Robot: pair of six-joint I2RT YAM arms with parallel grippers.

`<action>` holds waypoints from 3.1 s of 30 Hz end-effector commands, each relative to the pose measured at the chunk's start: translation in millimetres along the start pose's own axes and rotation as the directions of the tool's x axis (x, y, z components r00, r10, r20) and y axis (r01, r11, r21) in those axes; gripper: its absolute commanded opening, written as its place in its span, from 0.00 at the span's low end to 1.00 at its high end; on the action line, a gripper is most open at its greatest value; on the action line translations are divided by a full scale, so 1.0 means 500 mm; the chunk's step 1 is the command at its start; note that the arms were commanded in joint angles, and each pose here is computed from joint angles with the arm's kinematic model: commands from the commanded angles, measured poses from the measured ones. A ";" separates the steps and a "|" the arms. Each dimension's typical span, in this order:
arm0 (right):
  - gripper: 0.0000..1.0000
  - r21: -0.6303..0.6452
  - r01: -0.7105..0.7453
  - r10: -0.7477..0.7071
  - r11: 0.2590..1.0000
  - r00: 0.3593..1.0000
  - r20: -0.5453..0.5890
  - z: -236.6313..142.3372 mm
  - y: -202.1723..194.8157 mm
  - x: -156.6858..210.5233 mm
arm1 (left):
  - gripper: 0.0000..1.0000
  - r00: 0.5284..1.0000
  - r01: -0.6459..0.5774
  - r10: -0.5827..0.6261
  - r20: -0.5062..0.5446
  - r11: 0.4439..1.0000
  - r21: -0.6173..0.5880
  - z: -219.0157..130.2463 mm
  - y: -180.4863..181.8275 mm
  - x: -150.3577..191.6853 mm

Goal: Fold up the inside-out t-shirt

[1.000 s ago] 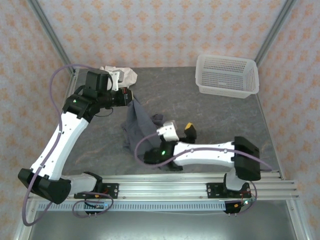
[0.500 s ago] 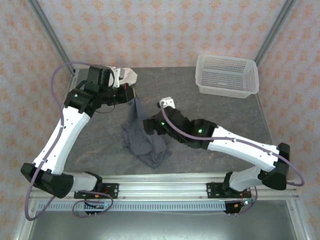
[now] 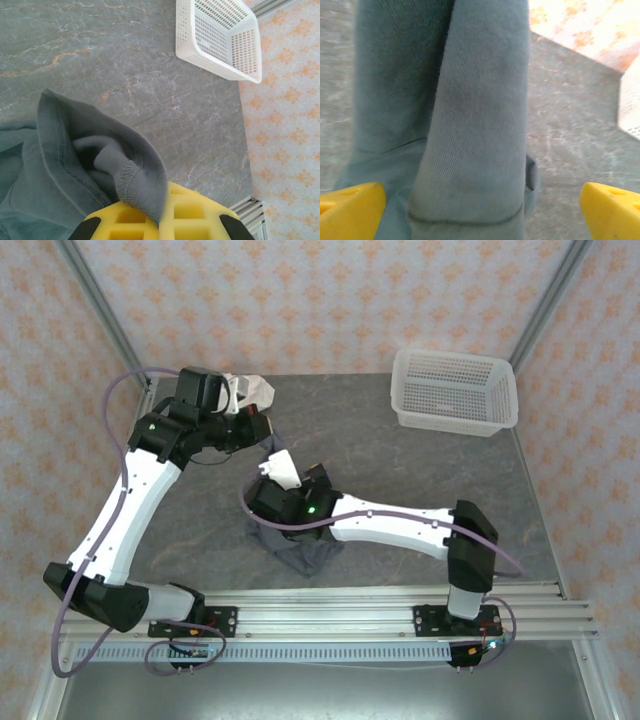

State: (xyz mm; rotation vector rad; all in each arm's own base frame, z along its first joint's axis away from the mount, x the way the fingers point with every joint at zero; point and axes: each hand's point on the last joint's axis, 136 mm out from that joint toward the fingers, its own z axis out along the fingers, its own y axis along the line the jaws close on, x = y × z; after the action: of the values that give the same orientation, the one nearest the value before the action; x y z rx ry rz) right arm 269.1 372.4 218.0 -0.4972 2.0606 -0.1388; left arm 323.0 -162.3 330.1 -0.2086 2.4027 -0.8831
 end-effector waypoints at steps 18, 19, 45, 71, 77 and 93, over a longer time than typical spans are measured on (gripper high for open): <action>0.60 0.147 0.137 -0.126 0.980 0.989 -0.079 -0.001 -0.099 0.027 | 0.00 1.000 0.014 -0.014 -0.003 1.000 0.001 -0.015 0.006 0.011; 0.52 0.116 0.125 -0.116 0.985 0.989 -0.089 -0.002 -0.099 0.033 | 0.00 1.000 0.013 -0.013 -0.001 1.000 0.007 -0.016 0.004 0.010; 0.00 -0.783 -0.005 -0.255 0.622 0.944 -0.209 -0.185 -0.074 -0.067 | 0.47 0.886 -0.355 0.414 0.207 0.895 -0.270 -0.107 0.099 -0.072; 0.00 -0.904 -0.045 -0.256 0.424 0.952 -0.167 -0.228 -0.064 -0.096 | 0.38 0.345 -0.932 0.919 0.193 0.310 0.189 0.005 -0.035 0.218; 0.00 -0.906 -0.053 -0.255 0.420 0.951 -0.173 -0.227 -0.064 -0.086 | 0.00 0.386 -0.921 0.900 0.205 0.361 0.148 0.021 -0.041 0.192; 0.86 -0.483 -0.304 0.439 0.821 0.877 0.195 -0.117 -0.168 -0.014 | 0.00 0.567 -0.738 0.748 0.345 0.647 -0.192 -0.155 -0.111 -0.011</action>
State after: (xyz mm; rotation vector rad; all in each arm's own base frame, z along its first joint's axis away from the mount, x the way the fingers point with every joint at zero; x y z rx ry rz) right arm 235.7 279.5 240.9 -0.5761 2.0714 0.5055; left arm 272.6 -174.4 410.8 0.6802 1.7661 -0.3904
